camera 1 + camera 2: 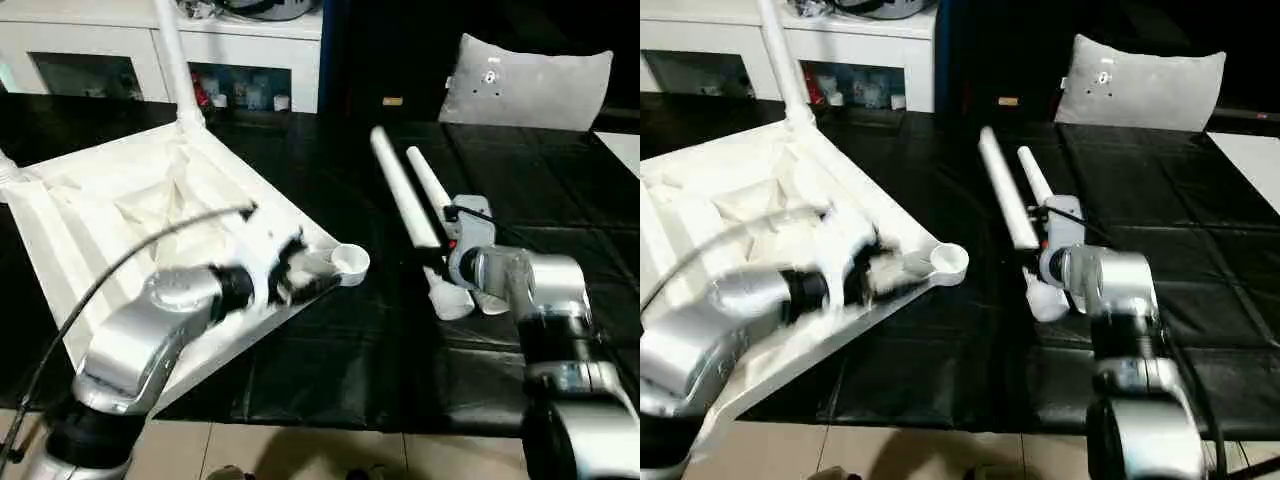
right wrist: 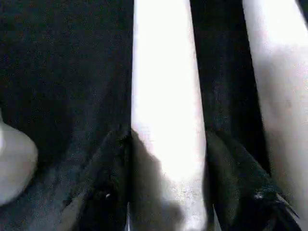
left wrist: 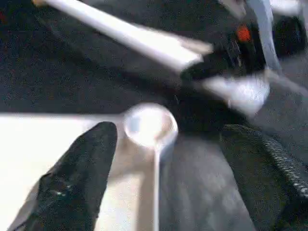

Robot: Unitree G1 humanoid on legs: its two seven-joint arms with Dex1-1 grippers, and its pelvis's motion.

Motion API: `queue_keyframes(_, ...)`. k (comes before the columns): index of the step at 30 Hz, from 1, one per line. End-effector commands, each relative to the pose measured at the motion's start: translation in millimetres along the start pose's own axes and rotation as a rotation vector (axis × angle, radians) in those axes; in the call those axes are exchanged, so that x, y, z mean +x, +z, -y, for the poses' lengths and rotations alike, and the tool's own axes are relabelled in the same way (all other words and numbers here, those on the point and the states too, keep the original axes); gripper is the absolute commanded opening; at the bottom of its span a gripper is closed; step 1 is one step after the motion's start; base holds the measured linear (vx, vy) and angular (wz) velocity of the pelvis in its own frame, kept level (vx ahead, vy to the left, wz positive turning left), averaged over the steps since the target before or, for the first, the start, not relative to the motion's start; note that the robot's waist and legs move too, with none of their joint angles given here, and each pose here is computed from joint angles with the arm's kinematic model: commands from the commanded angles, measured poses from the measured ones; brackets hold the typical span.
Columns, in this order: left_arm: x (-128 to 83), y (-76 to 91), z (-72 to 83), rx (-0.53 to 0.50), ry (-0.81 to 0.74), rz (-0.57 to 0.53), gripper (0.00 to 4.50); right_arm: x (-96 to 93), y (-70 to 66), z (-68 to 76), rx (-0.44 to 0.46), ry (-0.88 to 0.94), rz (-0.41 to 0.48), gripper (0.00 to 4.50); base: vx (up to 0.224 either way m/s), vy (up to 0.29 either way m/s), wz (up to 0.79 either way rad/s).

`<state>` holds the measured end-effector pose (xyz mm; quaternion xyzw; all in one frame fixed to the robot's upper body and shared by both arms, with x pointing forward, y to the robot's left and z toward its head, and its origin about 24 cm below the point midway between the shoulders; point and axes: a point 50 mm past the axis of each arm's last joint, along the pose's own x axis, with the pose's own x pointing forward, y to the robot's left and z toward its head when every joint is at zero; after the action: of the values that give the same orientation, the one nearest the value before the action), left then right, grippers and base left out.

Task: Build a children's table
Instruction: Pick table leg

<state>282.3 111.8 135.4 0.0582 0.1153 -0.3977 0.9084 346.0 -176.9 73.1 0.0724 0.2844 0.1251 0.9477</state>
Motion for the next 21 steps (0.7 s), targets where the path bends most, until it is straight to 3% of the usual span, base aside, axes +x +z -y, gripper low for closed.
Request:
queue_keyframes(1,1,9.3,-4.5,-0.016,0.025,0.052,4.1,-6.3,16.9,-4.8,0.032,0.06,0.107,1.86,0.0,0.0,0.0)
queue_keyframes(5,8,25.7,-9.3,-0.063,0.047,0.142,4.42,-20.1,30.1,-26.1,0.24,0.365,0.273,1.85,0.0,0.0,0.0)
queue_keyframes(9,16,49.2,-8.9,-0.178,0.008,0.266,4.5,-44.2,31.0,-48.8,0.324,0.73,0.401,1.85,0.0,0.0,0.0)
queue_keyframes(12,22,67.8,-3.9,-0.316,-0.064,0.373,4.5,-58.1,26.0,-56.7,0.372,0.905,0.438,1.85,0.0,0.0,0.0)
queue_keyframes(15,24,81.7,-0.2,-0.462,-0.144,0.468,4.5,-64.7,21.0,-63.1,0.356,0.969,0.434,1.84,0.0,0.0,0.0)
queue_keyframes(21,23,87.5,2.5,-0.573,-0.206,0.515,4.5,-70.9,16.8,-67.0,0.361,1.004,0.43,1.84,0.0,0.0,0.0)
